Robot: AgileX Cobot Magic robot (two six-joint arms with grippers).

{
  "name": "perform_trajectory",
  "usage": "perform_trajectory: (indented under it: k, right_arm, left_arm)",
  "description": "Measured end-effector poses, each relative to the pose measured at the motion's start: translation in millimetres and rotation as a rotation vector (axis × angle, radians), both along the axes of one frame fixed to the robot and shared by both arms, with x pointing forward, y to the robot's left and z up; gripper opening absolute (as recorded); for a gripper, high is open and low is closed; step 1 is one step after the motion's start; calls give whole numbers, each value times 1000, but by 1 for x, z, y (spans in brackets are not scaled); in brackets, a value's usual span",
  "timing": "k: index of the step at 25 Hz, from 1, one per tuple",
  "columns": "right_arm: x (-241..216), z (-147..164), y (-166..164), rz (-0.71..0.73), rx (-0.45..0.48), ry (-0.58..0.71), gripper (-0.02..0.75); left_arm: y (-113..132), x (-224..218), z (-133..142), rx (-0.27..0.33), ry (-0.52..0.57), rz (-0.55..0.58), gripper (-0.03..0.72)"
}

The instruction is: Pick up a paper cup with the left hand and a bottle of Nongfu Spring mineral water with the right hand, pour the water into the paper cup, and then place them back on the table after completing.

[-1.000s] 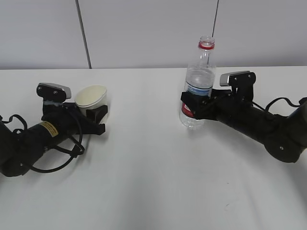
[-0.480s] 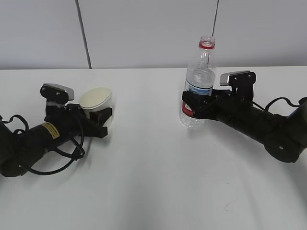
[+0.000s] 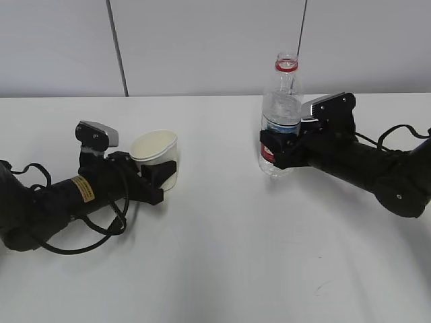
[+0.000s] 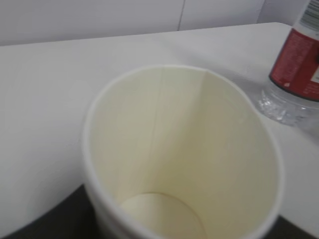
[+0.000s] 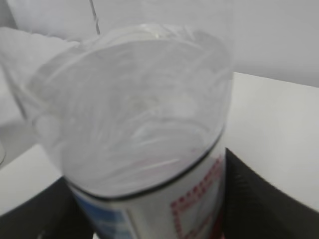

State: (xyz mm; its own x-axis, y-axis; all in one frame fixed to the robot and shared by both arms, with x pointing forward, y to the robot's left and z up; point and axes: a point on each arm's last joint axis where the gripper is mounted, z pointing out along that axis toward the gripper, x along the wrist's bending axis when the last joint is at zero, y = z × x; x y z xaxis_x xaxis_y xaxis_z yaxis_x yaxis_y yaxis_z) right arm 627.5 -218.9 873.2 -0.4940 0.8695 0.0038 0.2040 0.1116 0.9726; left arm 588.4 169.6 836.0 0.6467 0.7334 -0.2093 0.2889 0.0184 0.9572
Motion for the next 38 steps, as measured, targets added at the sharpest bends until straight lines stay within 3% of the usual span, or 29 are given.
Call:
perform_trajectory:
  k: [14, 30, 38]
  right_arm:
    - [-5, 7, 6, 127, -156, -35, 426]
    - [-5, 29, -3, 158, -489, -41, 424]
    - [-3, 44, -5, 176, -590, -53, 423]
  left_arm:
    - [-43, -21, 0, -7, 17, -152, 367]
    - [-55, -28, 3, -18, 40, -233, 367]
    - [-57, -27, 30, -30, -33, -262, 367]
